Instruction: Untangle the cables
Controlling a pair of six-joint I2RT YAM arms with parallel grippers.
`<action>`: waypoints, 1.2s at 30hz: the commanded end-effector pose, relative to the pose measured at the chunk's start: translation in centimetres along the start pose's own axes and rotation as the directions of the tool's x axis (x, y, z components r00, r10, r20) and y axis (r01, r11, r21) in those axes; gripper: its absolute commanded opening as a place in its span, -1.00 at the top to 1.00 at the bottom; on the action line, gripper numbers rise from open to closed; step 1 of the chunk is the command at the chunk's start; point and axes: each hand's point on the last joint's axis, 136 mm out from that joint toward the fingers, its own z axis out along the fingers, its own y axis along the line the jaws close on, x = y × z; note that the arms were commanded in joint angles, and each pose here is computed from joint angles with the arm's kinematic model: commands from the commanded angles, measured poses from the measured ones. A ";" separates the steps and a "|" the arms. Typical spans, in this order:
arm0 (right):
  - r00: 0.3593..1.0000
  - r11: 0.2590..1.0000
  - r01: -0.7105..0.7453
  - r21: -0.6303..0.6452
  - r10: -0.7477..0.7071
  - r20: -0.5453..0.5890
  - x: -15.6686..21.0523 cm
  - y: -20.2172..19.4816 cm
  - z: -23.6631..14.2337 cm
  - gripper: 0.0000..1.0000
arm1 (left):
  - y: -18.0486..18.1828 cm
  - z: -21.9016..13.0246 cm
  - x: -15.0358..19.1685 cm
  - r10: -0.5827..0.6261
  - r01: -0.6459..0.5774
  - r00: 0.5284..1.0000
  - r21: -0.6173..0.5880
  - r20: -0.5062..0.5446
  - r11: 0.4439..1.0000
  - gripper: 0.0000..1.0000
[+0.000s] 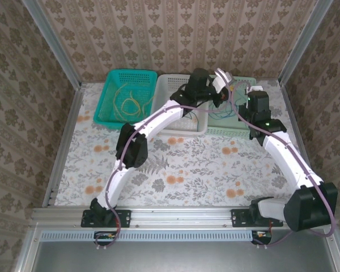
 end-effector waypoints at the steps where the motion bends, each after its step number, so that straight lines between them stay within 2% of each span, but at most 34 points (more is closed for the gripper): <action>1: 0.984 0.993 -0.114 0.011 0.114 -0.136 4.4 -1.9 0.8 0.93 | 7.1 -3.3 -4.7 0.039 -0.005 0.985 -0.199 0.167 0.980 0.92; 6: 0.977 0.997 -0.056 0.051 0.065 -0.204 6.1 -3.0 1.7 0.76 | 7.5 -2.9 -3.6 0.056 -0.025 0.987 -0.202 0.148 0.979 0.91; 8: 0.976 0.995 -0.051 0.085 0.068 -0.205 6.3 -3.5 2.4 0.76 | 7.5 -2.5 -2.9 0.075 -0.046 0.987 -0.203 0.139 0.978 0.87; 11: 0.986 0.992 -0.063 0.112 0.080 -0.146 4.2 -4.0 3.0 0.80 | 8.5 -2.3 -2.0 0.081 -0.050 0.990 -0.244 0.119 0.969 0.81; 14: 0.990 0.995 -0.078 0.070 0.085 -0.110 1.6 -3.2 3.6 0.79 | 9.0 -2.2 -1.5 0.086 -0.054 0.991 -0.275 0.103 0.960 0.73; 17: 0.984 0.997 -0.076 0.024 0.079 -0.162 1.6 -2.0 5.4 0.79 | 8.9 -1.9 -0.9 0.076 -0.048 0.992 -0.263 0.097 0.964 0.63; 21: 0.967 0.996 -0.085 0.007 0.084 -0.240 3.9 -1.0 7.4 0.82 | 7.9 -0.9 0.4 0.051 -0.032 0.995 -0.215 0.084 0.976 0.58; 32: 0.907 0.996 -0.085 -0.005 0.075 -0.414 8.8 0.0 10.5 0.55 | 8.1 0.9 4.6 -0.039 0.041 0.999 -0.203 0.011 0.978 0.32; 36: 0.865 0.997 -0.080 -0.011 0.064 -0.497 10.3 0.5 11.6 0.44 | 8.0 0.3 5.2 -0.073 0.065 0.997 -0.219 -0.029 0.973 0.01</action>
